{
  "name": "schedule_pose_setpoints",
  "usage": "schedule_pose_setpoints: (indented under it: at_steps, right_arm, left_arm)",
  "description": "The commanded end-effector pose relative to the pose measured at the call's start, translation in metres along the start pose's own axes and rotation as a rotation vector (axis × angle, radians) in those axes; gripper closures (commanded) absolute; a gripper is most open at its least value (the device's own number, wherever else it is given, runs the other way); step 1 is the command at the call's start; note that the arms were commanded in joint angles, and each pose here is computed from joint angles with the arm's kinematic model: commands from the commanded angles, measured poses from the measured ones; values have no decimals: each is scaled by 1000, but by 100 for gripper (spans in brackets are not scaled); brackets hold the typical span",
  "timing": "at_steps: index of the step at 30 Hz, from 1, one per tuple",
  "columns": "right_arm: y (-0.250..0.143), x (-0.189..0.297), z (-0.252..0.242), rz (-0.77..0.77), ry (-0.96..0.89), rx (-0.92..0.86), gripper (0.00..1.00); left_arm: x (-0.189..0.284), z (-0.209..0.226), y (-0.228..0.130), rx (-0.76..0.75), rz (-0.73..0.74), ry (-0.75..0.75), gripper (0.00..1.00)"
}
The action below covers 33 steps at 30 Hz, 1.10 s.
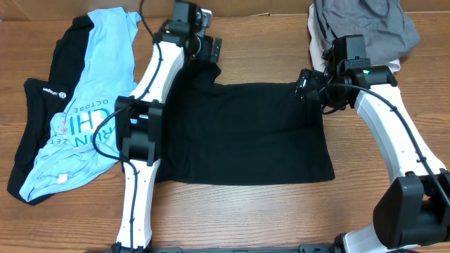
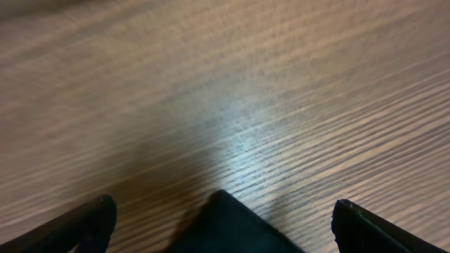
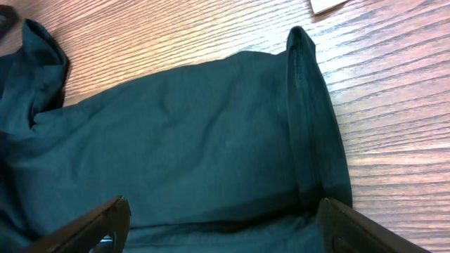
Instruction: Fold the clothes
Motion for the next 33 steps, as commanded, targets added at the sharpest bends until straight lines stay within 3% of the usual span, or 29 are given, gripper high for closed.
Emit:
schedule_pose_setpoints:
  at_steps: [1, 9, 13, 17, 21, 26, 33]
  right_arm:
    - [10, 7, 3, -30, 3, 6, 12]
    - [11, 7, 0, -37, -10, 5, 12]
    - [11, 7, 0, -37, -10, 6, 12]
    - [11, 7, 0, -38, -10, 6, 12]
    - [12, 7, -1, -42, -18, 6, 12]
    - [12, 7, -1, -43, -20, 6, 12]
    - [12, 7, -1, -43, -20, 5, 12]
  left_arm:
    - [-25, 6, -23, -12, 53, 22, 0]
    - [-39, 6, -37, -7, 82, 16, 4]
    - [-38, 5, -40, 6, 93, 13, 25]
    - [-38, 3, -47, 9, 126, 5, 36]
    - [-34, 2, -46, 10, 129, 4, 64]
    - [-8, 8, -10, -1, 49, 28, 96]
    - [71, 20, 62, 8, -102, 119, 96]
Point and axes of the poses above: each gripper's point midway between its finger pads, its own x axis back along the fingers, its own z axis along the line the jaws close on, y = z × x, the point moved 1 cm from there along x, back along the fingers, and after that the axes turned 11 degrees about -x, right-handed, at the moved point
